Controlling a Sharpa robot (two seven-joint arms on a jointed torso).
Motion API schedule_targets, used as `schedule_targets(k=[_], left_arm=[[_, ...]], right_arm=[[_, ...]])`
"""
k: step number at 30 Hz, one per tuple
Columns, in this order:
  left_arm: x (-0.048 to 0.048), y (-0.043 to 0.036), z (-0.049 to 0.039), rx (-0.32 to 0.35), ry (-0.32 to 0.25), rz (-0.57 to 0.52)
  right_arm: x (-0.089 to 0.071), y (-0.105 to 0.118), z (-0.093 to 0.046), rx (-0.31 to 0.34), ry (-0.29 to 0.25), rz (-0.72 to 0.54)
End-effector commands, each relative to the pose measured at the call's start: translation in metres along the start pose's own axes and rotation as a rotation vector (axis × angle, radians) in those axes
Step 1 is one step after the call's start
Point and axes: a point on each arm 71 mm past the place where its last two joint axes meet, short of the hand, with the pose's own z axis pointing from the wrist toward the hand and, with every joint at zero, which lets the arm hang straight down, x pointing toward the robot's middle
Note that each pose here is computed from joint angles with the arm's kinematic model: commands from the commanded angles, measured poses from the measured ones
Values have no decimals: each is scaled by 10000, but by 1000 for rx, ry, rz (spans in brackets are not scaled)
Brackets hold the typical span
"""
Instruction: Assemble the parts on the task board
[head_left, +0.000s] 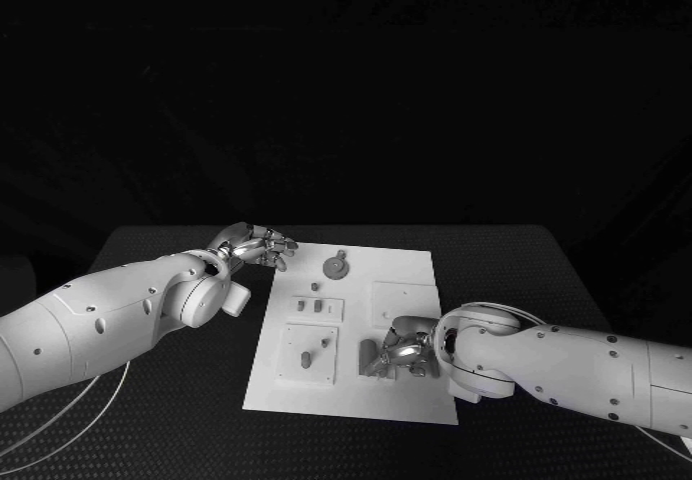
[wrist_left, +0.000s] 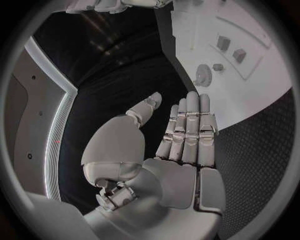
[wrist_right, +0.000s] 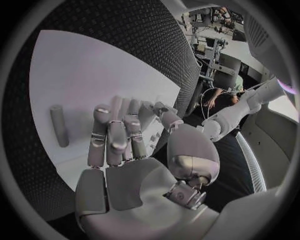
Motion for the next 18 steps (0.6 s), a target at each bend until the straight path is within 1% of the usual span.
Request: schedule_targets(k=[1, 10, 18], left_arm=[[20, -9, 0, 3, 18, -10], [21, -9, -1, 3, 19, -10], [11, -5, -3, 1, 16, -9]], right_arm=[[-26, -80, 3, 48, -22, -45], [-19, -77, 4, 54, -16, -67], [-6, -61, 3, 42, -2, -71]])
